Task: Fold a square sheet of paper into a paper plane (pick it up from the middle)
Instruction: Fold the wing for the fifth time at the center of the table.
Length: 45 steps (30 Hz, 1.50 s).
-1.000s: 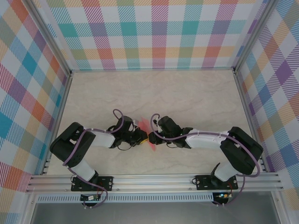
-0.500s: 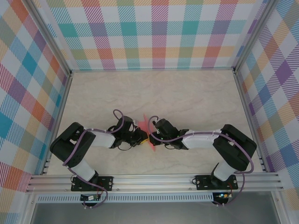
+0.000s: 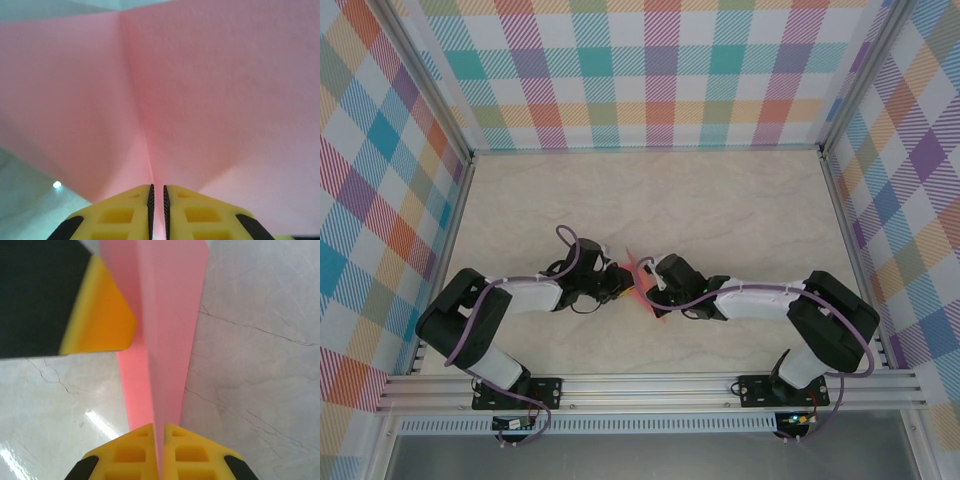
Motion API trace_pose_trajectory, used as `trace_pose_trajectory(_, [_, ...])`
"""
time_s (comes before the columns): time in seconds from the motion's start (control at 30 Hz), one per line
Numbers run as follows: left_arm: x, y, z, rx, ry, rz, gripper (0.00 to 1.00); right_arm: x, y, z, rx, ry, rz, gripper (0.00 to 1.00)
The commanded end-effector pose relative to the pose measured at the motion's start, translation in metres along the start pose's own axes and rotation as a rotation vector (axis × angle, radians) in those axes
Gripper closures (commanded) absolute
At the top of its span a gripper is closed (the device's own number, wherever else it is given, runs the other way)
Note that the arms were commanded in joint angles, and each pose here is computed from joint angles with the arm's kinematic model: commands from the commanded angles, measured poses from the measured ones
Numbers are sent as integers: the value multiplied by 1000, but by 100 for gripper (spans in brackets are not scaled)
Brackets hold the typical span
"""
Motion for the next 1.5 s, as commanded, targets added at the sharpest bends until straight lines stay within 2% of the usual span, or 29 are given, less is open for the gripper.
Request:
trace_pose_trajectory(0.0, [7, -8, 2, -8, -9, -3, 86, -6, -10, 4, -112, -31, -8, 95])
trace_pose_trajectory(0.13, [13, -8, 11, -27, -40, 3, 90, -2, -13, 4, -80, -55, -18, 90])
trace_pose_trajectory(0.3, [14, -3, 22, -41, -69, 10, 93, 4, -18, 9, -5, -98, -50, 78])
trace_pose_trajectory(0.4, [14, -1, 27, -49, -79, 15, 93, 7, -19, 11, 31, -125, -73, 76])
trace_pose_trajectory(0.63, [15, 2, 30, -54, -83, 24, 94, 12, -19, 13, 39, -149, -80, 79])
trace_pose_trajectory(0.87, [11, 2, 27, -48, -73, 16, 94, 18, -11, 15, 41, -189, -34, 89])
trace_pose_trajectory(1.27, [-27, 8, 33, -55, -157, -81, 92, 42, -8, 19, 105, -287, 53, 90])
trace_pose_trajectory(1.47, [-36, 6, 27, -30, -125, -109, 91, 43, -11, 19, 134, -332, 65, 91])
Point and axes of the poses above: each hand's point on the last joint's axis, 136 mm out from that joint toward the fingers, its own x axis out along the fingers, its own z axis along the line the jaws close on, y = z × x, the point moved 6 cm from there along -x, back along the fingers, and after that the axes turned 2 degrees about x, right-handed, at the moved point
